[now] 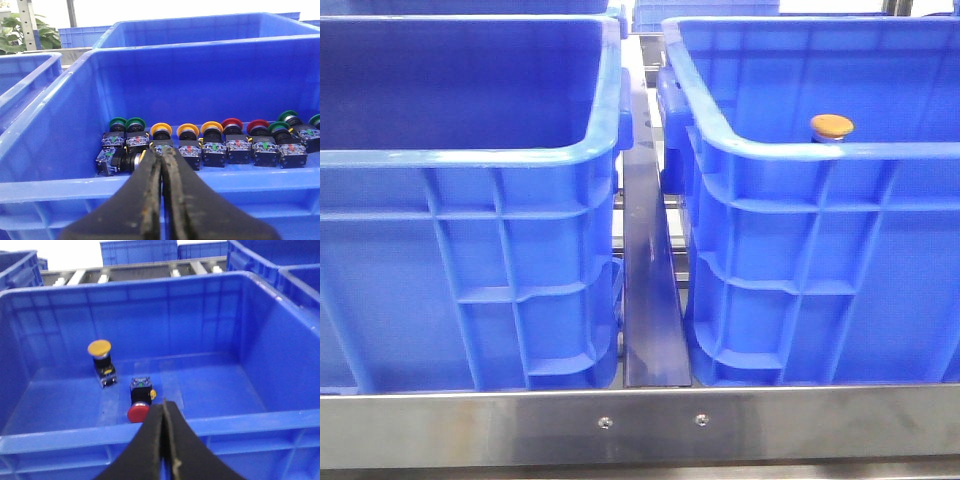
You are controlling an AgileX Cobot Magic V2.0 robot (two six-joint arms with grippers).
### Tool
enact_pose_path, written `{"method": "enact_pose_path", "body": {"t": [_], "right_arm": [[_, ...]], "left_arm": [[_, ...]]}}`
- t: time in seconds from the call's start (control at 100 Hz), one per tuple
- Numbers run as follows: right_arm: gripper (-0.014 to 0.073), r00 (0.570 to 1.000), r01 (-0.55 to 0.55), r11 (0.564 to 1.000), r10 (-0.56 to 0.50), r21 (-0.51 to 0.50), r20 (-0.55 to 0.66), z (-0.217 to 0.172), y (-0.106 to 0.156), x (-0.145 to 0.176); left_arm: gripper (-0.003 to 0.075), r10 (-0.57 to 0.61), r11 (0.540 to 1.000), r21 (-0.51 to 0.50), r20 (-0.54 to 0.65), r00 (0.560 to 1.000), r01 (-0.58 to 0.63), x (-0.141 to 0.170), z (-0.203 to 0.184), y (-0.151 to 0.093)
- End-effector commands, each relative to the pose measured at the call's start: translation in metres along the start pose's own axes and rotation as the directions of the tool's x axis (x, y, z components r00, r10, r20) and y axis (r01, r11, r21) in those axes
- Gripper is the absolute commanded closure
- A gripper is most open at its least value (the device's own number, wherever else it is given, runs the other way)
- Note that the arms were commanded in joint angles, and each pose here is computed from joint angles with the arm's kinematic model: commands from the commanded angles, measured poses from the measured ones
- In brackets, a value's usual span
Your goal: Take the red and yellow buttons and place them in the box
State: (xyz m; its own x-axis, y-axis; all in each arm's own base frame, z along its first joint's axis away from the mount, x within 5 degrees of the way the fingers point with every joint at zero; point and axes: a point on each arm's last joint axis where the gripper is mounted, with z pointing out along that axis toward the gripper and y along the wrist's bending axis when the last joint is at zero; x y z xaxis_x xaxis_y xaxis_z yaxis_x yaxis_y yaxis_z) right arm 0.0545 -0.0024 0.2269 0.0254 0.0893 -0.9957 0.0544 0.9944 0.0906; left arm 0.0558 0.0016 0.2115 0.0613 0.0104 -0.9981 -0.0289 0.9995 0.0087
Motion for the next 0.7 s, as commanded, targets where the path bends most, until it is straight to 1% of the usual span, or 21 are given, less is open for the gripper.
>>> {"method": "enact_pose_path", "body": {"t": [0.0,0.06,0.1,0.17,0.36,0.69], "right_arm": [[0.0664,0.988,0.017,1.0,-0.017,-0.004,0.154,-0.001,-0.001,-0.001],[0.0664,0.987,0.033,0.999,-0.032,-0.004,0.155,-0.002,-0.002,0.01],[0.0664,0.991,0.074,0.997,-0.073,-0.001,0.11,-0.002,-0.002,0.013],[0.0664,0.987,0.095,0.995,-0.094,-0.002,0.129,-0.002,-0.002,0.012],[0.0664,0.972,0.106,0.994,-0.102,-0.009,0.21,-0.003,0.0,0.004],[0.0664,0.973,0.106,0.994,-0.102,-0.009,0.207,-0.003,0.0,0.005]], "left_arm": [[0.0739,-0.016,1.0,0.001,0.068,0.998,0.016,0.007,-0.001,0.0],[0.0739,-0.016,1.0,0.001,0.068,0.998,0.016,0.007,-0.001,0.0],[0.0739,-0.016,1.0,0.001,0.068,0.998,0.016,0.007,-0.001,0.0],[0.0739,-0.016,1.0,0.001,0.068,0.998,0.016,0.007,-0.001,0.0],[0.0739,-0.016,1.0,0.001,0.068,0.998,0.016,0.007,-0.001,0.0],[0.0739,-0.016,1.0,0.001,0.068,0.998,0.016,0.007,-0.001,0.0]]}}
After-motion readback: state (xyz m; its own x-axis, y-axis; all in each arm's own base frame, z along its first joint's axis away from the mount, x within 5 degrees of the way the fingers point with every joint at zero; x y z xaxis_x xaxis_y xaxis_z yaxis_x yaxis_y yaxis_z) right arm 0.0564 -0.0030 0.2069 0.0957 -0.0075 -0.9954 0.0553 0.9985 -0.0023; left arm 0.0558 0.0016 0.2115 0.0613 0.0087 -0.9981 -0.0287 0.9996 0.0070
